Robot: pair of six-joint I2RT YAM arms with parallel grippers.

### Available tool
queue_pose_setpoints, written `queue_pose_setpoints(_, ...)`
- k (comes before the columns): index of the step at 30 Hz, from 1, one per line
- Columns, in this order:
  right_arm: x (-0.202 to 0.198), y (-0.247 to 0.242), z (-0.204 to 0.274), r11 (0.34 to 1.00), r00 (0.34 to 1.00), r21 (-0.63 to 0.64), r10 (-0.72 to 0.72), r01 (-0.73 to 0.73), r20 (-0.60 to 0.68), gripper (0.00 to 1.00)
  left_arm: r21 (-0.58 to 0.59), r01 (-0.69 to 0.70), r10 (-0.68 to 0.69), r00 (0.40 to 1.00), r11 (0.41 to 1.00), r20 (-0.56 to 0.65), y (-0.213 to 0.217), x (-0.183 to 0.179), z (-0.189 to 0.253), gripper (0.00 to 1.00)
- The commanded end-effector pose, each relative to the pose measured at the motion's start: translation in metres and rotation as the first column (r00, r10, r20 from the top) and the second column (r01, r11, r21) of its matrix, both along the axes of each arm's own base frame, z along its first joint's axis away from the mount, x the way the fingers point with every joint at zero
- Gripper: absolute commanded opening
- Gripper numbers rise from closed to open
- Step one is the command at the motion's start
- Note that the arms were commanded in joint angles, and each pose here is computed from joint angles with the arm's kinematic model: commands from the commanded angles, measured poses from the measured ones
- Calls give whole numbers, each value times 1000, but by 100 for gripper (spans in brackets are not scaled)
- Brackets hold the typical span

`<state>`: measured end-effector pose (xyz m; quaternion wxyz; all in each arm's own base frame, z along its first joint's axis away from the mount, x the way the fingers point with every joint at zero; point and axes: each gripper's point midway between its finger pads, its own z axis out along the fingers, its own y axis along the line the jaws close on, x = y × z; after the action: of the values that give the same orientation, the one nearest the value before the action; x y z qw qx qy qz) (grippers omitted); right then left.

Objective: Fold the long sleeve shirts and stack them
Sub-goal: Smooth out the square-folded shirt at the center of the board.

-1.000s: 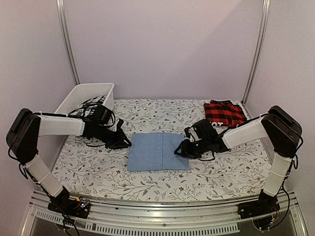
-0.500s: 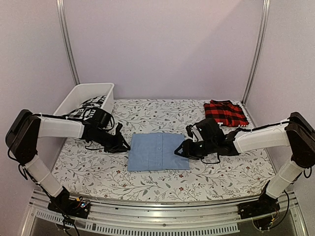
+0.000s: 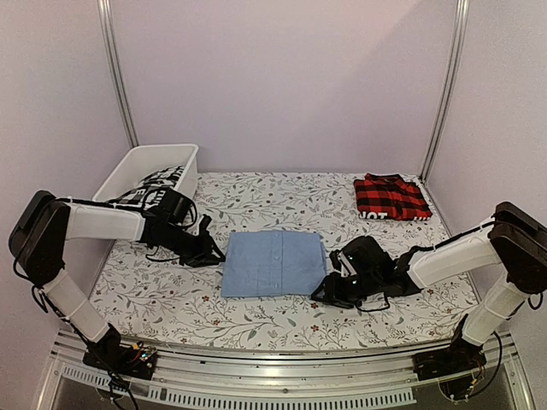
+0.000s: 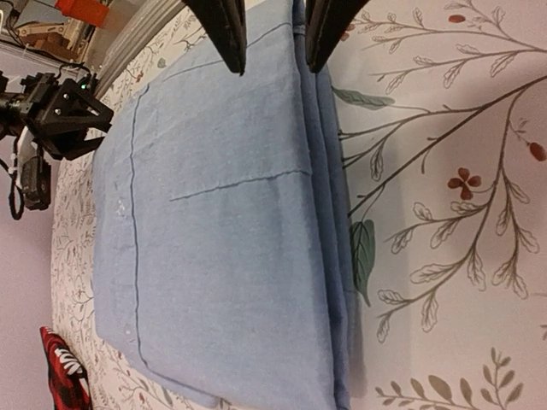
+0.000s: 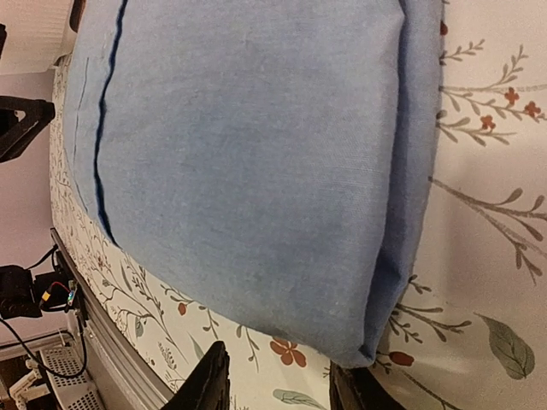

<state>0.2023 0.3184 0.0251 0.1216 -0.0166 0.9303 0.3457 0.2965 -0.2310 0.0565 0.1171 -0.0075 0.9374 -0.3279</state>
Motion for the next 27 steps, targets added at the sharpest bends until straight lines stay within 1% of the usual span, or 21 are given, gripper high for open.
queue_pose_setpoints(1,1,0,10,1000,1000,8,-24,24,9,39,-27,5,-5,1000,1000,8,5,-3,6,26)
queue_pose_setpoints(5,1,8,30,1000,999,-7,-4,4,49,39,-27,5,-5,1000,1000,6,7,-5,4,29)
queue_pose_setpoints(11,4,21,65,999,994,24,25,-28,108,38,-31,3,-3,1000,1000,8,8,-1,5,29)
queue_pose_setpoints(15,15,25,71,1000,989,13,16,-18,147,37,-30,3,-2,1000,1000,6,8,1,4,29)
queue_pose_setpoints(19,20,23,52,1000,992,-16,9,-7,128,33,-35,3,-3,1000,999,12,6,4,5,31)
queue_pose_setpoints(27,11,6,-5,998,999,-57,-26,27,26,27,-22,11,-12,1000,1000,-12,7,2,-6,34)
